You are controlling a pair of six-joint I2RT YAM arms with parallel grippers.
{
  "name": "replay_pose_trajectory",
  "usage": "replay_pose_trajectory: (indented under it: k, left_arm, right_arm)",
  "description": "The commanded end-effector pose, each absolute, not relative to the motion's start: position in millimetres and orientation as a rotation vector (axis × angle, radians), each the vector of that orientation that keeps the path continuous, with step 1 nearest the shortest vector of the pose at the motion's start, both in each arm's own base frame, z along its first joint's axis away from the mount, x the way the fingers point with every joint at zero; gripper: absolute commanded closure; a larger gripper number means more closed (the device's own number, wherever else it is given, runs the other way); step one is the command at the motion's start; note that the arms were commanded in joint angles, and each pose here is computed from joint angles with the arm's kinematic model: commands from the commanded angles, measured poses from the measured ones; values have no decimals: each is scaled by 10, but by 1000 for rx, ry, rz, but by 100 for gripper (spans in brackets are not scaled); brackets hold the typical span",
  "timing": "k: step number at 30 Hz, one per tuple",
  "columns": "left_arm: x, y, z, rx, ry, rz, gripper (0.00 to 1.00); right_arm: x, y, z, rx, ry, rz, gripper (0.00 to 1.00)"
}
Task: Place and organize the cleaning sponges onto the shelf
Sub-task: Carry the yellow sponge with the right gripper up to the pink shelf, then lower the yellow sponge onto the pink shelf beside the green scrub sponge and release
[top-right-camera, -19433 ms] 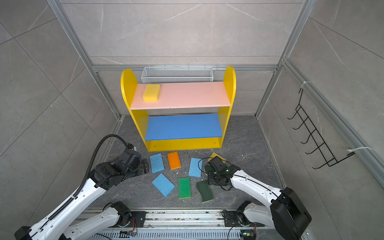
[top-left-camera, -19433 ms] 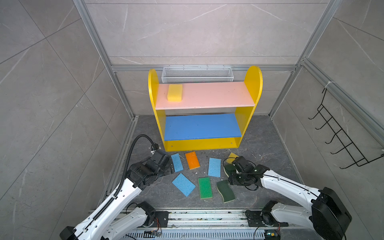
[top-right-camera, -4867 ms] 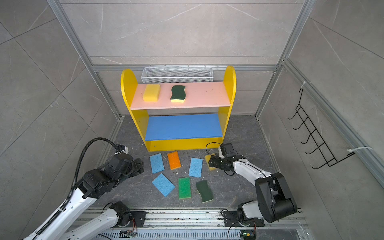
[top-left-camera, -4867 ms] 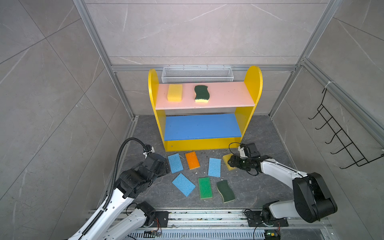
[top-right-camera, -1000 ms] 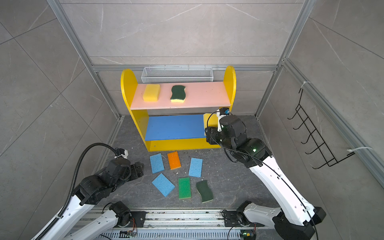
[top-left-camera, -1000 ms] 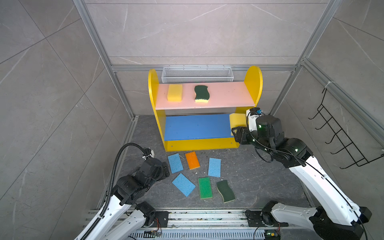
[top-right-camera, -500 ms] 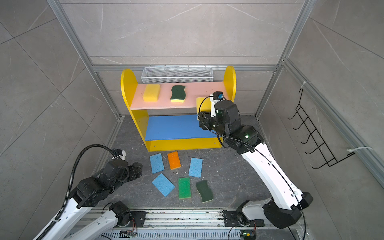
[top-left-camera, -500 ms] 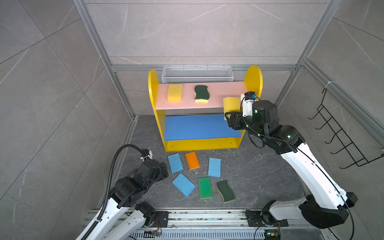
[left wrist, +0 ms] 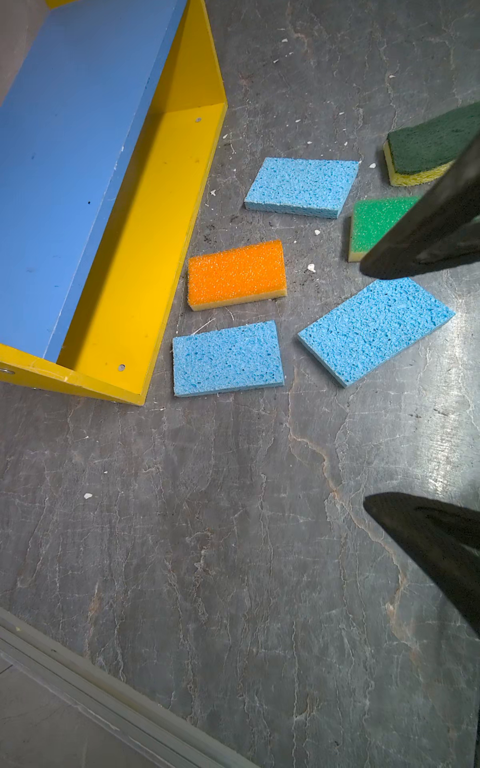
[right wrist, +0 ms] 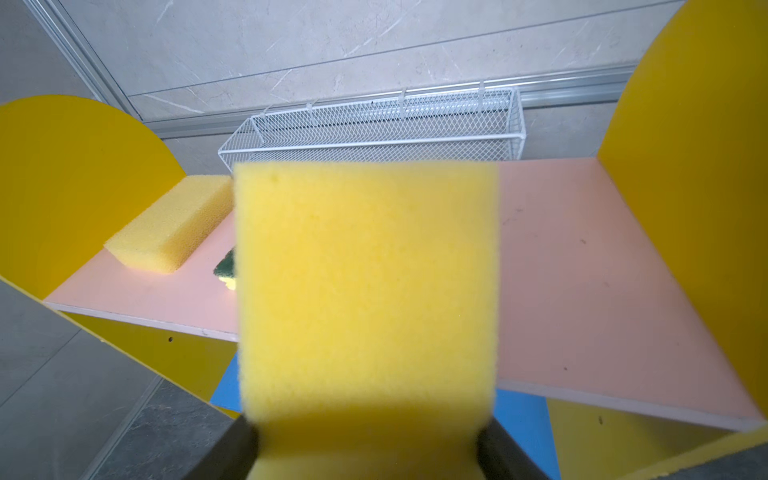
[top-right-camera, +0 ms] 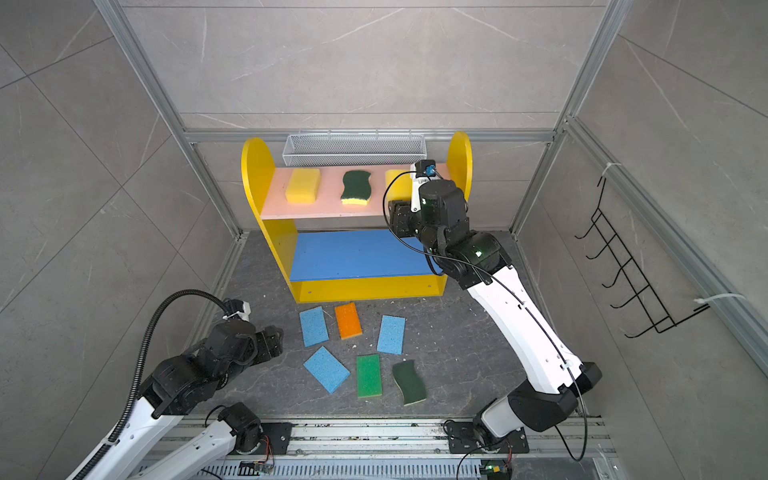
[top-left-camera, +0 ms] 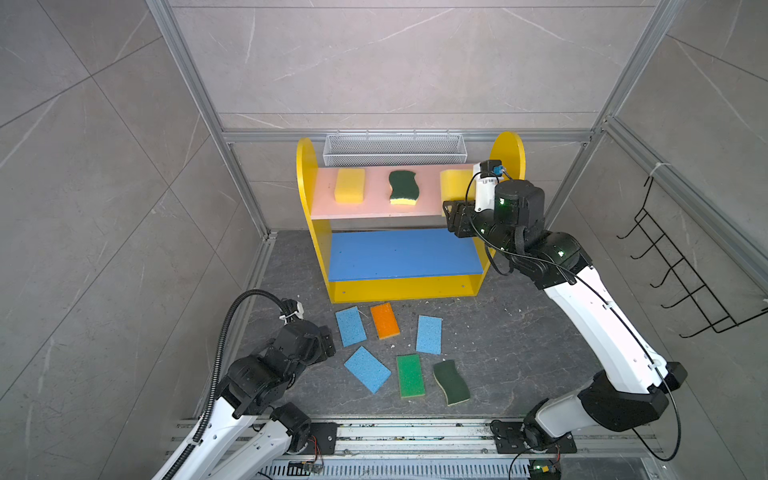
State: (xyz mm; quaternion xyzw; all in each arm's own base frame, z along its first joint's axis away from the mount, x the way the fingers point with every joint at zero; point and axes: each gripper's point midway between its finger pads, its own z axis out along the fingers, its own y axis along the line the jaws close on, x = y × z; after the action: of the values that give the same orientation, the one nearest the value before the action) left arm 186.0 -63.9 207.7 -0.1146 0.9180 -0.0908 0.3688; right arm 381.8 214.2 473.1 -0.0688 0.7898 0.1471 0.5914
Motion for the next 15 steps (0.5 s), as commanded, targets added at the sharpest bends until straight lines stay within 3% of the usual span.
replay_pose_trajectory:
  k: [1,15]
  left_arm:
    - [1902,-611,2159,-312,2326,-219,17]
    - [1895,-589,2149,-318,2327,-206,17]
  right_arm:
    - [3913,2095,4868,-147,1787,261,36]
    - [4298,2043,4696,-127,1817,80,35]
